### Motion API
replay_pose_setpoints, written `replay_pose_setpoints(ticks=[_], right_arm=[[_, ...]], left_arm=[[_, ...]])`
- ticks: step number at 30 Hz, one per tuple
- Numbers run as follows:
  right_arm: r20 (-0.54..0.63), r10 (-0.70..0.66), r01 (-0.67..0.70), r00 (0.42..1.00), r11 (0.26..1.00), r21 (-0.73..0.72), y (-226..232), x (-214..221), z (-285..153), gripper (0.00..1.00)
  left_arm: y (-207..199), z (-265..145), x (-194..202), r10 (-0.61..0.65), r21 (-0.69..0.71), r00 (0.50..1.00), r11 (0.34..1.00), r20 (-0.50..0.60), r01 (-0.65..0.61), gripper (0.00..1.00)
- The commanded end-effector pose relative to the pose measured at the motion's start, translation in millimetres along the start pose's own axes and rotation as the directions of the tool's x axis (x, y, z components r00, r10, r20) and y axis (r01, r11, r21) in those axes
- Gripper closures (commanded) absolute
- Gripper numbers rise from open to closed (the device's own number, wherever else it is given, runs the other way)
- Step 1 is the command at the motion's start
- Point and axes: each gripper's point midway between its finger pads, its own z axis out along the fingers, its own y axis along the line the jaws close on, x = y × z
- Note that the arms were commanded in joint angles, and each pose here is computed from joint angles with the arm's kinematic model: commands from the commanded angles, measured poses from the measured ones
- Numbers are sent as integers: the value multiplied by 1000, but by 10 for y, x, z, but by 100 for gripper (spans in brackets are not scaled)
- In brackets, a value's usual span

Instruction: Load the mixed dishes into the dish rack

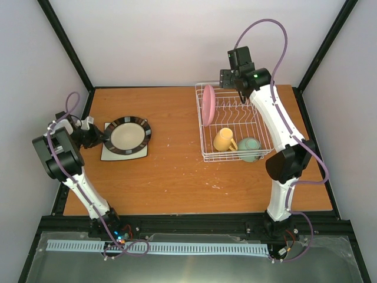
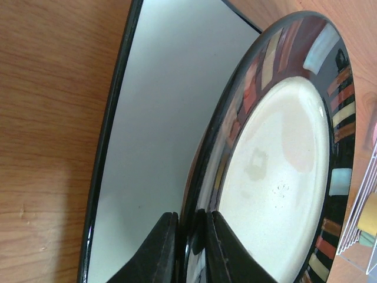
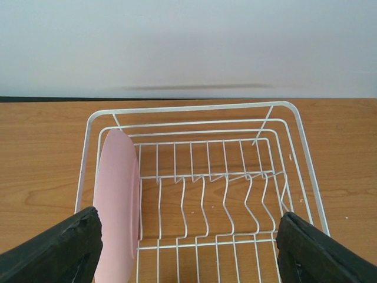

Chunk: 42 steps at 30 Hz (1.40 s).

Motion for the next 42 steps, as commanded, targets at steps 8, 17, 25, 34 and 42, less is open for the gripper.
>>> replay_pose_setpoints(ticks=[8, 17, 25, 34, 42], right_arm=[[11, -82, 82, 997, 953, -293, 554, -16, 10, 23], [62, -274, 224, 960, 616, -756, 1857, 307, -290, 26], [-93, -305, 24, 948, 357, -934, 2354, 847, -283, 27], [-174, -305, -92, 936, 264, -960, 2509, 1042, -139, 27], [-217, -308, -145, 926, 240, -960, 2565, 1155, -26, 27]], left_arm=[[-99, -207, -153, 32, -50, 999, 998, 28, -31, 99], [-163, -273, -46, 42, -49, 999, 998, 31, -41, 99], [-442, -448, -101, 113, 19, 987, 993, 118, -116, 99], [-847, -575, -27, 159, 196, 964, 960, 212, -201, 99], [-969, -522, 152, 170, 311, 953, 918, 250, -246, 99]])
